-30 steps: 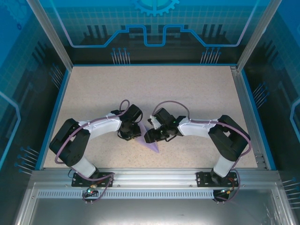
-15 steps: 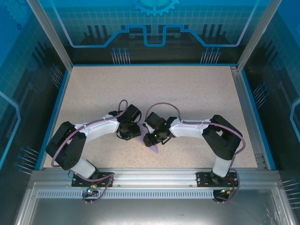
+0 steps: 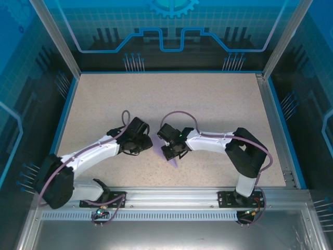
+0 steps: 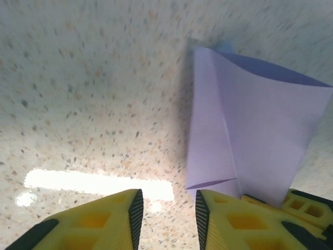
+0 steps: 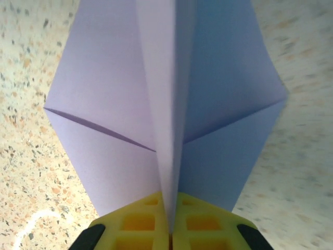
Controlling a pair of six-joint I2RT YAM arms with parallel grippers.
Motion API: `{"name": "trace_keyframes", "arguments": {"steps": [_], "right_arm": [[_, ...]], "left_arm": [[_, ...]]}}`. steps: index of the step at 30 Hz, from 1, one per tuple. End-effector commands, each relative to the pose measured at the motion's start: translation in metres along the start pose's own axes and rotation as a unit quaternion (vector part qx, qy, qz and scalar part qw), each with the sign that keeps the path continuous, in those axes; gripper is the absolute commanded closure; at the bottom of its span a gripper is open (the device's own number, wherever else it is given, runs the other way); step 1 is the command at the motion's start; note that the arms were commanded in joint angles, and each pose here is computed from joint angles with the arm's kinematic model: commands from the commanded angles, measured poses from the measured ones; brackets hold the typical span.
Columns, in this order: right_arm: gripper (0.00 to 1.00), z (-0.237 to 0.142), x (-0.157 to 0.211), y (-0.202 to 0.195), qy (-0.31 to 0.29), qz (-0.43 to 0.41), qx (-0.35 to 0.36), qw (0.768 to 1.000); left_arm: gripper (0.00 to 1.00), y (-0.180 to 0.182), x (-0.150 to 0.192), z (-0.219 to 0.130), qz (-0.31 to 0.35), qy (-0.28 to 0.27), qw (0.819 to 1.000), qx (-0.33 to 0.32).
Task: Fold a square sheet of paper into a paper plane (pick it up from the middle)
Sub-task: Move the paper plane to the center of the table.
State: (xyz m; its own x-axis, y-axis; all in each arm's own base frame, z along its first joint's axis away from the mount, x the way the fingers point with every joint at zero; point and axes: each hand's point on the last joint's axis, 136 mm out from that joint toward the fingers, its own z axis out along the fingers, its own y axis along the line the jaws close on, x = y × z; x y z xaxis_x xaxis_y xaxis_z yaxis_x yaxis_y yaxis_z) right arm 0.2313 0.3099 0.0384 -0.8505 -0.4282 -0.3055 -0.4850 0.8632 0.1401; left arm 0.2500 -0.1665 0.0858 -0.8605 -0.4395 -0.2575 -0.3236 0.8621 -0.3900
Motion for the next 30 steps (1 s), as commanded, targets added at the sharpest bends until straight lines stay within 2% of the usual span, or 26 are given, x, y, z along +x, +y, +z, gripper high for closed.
{"name": "trace_keyframes", "arguments": {"steps": [1, 6, 10, 19, 25, 30], "right_arm": [[0.94, -0.038, -0.032, -0.035, -0.056, 0.051, 0.056, 0.996], [0.94, -0.047, -0.052, -0.078, -0.061, 0.124, 0.098, 0.986], [0.95, -0.033, -0.065, -0.097, -0.022, 0.153, 0.116, 0.981], [0.94, 0.001, -0.083, -0.104, 0.027, 0.158, 0.147, 0.976], [0.92, 0.016, -0.078, -0.104, 0.044, 0.164, 0.15, 0.974], [0.86, 0.03, -0.068, -0.107, 0.064, 0.17, 0.157, 0.971]], "left_arm": [[0.61, 0.019, -0.011, -0.009, -0.011, -0.05, 0.998, -0.025], [0.59, 0.028, -0.013, -0.012, -0.035, -0.062, 0.997, -0.024], [0.57, 0.028, -0.015, -0.008, -0.05, -0.058, 0.997, -0.015], [0.56, 0.032, -0.016, -0.006, -0.054, -0.051, 0.997, -0.016], [0.56, 0.035, -0.015, -0.003, -0.057, -0.047, 0.997, -0.018], [0.56, 0.034, -0.015, 0.0, -0.057, -0.04, 0.997, -0.018]]}}
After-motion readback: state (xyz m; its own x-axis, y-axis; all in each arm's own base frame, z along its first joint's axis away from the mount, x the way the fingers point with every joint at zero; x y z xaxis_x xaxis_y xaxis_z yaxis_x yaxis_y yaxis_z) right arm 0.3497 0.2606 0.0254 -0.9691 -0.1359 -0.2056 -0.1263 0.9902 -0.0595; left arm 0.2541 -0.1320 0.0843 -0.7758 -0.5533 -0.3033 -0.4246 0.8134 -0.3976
